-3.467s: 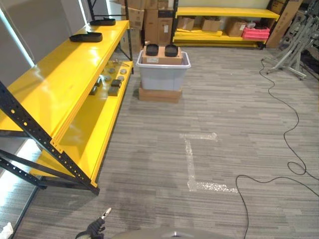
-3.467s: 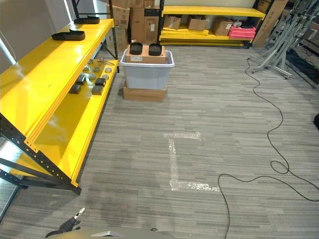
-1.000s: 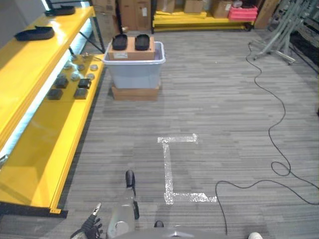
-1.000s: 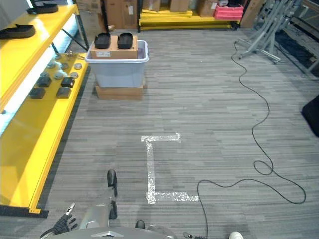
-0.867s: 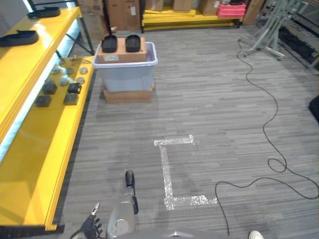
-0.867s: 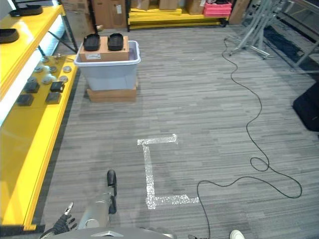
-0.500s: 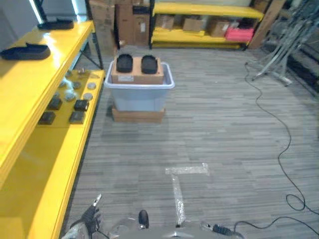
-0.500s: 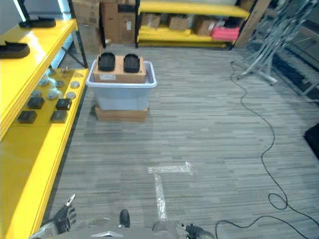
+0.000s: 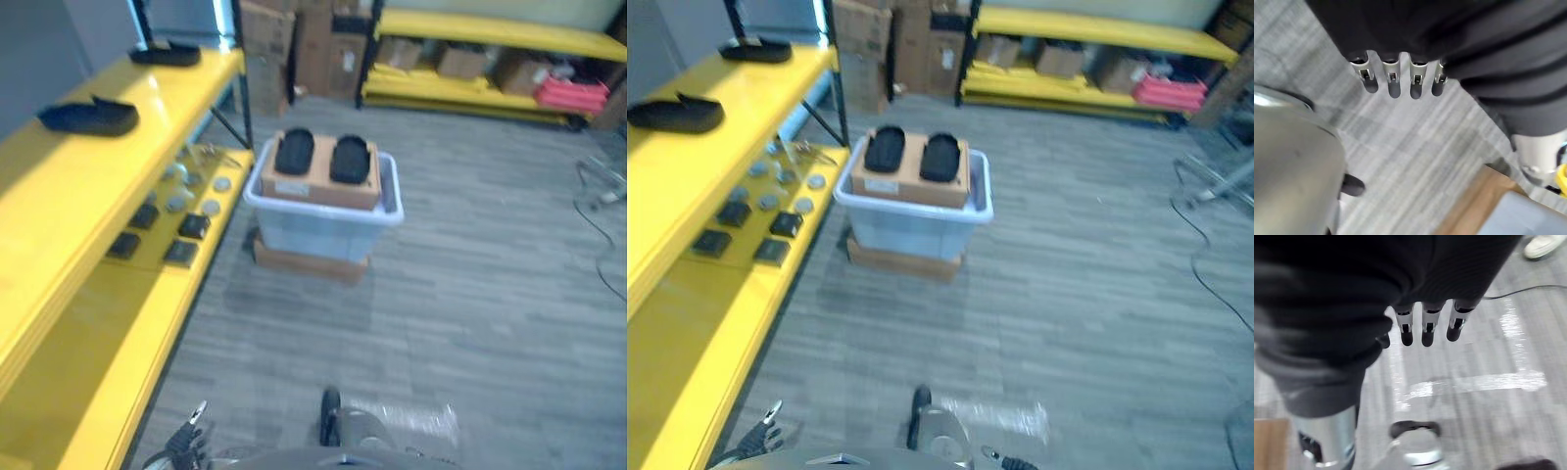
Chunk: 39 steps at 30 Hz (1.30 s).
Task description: Move parts from the plastic box to the shelf.
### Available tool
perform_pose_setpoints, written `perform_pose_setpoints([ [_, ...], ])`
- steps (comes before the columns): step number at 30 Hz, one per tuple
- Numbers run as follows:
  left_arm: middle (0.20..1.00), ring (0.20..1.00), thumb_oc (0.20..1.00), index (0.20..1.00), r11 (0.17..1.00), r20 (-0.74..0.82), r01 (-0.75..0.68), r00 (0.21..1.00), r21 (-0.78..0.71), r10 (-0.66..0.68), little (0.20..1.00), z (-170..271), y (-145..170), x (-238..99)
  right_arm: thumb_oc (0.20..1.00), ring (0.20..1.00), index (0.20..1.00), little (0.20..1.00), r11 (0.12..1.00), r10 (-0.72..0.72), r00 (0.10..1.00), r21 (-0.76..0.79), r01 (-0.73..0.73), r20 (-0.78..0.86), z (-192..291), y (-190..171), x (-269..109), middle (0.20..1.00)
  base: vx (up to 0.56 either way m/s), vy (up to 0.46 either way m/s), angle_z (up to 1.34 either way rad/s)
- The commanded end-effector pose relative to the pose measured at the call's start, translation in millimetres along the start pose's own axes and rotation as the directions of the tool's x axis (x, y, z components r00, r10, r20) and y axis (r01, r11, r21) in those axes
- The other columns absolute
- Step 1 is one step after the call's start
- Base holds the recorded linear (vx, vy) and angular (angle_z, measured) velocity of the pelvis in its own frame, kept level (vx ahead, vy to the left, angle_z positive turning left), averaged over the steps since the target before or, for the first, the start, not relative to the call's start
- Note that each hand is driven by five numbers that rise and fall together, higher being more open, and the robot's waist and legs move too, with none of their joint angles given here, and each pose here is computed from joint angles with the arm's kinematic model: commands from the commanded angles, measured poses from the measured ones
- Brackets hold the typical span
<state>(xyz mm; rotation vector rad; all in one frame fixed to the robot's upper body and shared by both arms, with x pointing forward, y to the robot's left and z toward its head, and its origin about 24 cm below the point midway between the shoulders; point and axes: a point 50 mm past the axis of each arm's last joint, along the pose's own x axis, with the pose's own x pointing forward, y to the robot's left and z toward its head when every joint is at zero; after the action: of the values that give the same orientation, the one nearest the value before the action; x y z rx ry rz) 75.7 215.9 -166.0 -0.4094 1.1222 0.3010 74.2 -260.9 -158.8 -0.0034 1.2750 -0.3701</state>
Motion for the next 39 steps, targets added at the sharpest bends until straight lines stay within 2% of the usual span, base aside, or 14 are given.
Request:
perform_pose_setpoints([
  [1,1.000,1.000,1.000,1.000,0.999,0.053,-0.020,0.998,0.033,0.018,1.000,17,13,-2,1.000,1.000,1.000,1.000,0.999,-0.043,0.999,-0.022,0.043,-0.022,-4,-19,-1,1.000,0.35,-0.289,-0.25],
  [6,1.000,1.000,1.000,1.000,1.000,0.088,0.002,0.996,-0.009,-0.001,1.000,33,5,1,1.000,1.000,1.000,1.000,0.995,-0.101,0.993,-0.024,0.100,-0.060,-11,-35,-3,1.000,0.25,-0.116,0.04],
  [13,1.000,1.000,1.000,1.000,0.998,0.096,-0.019,0.995,-0.053,0.024,1.000,33,9,1,1.000,1.000,1.000,1.000,0.992,-0.108,0.993,-0.074,0.103,-0.057,-18,-35,-4,1.000,0.35,0.162,-0.22],
  [19,1.000,1.000,1.000,1.000,0.997,0.098,-0.049,0.994,-0.066,0.055,1.000,32,16,-1,1.000,1.000,1.000,1.000,0.996,-0.067,0.998,-0.067,0.066,-0.015,-6,-25,-2,1.000,0.22,0.143,-0.45],
  [23,1.000,1.000,1.000,1.000,0.999,0.094,-0.051,0.994,-0.007,0.051,1.000,38,14,0,1.000,1.000,1.000,1.000,1.000,-0.010,0.999,0.013,0.009,0.053,6,-7,-1,1.000,0.16,0.163,-0.08],
  [28,1.000,1.000,1.000,1.000,0.999,0.106,-0.044,0.994,0.012,0.042,1.000,41,14,0,1.000,1.000,1.000,1.000,1.000,0.027,0.995,-0.014,-0.026,0.100,20,8,-1,1.000,0.06,0.024,0.15],
  [33,1.000,1.000,1.000,1.000,0.999,0.124,-0.042,0.991,-0.008,0.043,1.000,51,8,1,1.000,1.000,1.000,1.000,1.000,0.020,0.993,-0.014,-0.019,0.113,27,6,0,1.000,0.04,-0.211,0.23],
  [39,1.000,1.000,1.000,1.000,0.999,0.098,-0.038,0.994,0.006,0.037,1.000,43,8,1,1.000,1.000,1.000,1.000,1.000,0.002,0.995,-0.026,0.000,0.101,22,2,-1,1.000,0.05,-0.079,0.08],
])
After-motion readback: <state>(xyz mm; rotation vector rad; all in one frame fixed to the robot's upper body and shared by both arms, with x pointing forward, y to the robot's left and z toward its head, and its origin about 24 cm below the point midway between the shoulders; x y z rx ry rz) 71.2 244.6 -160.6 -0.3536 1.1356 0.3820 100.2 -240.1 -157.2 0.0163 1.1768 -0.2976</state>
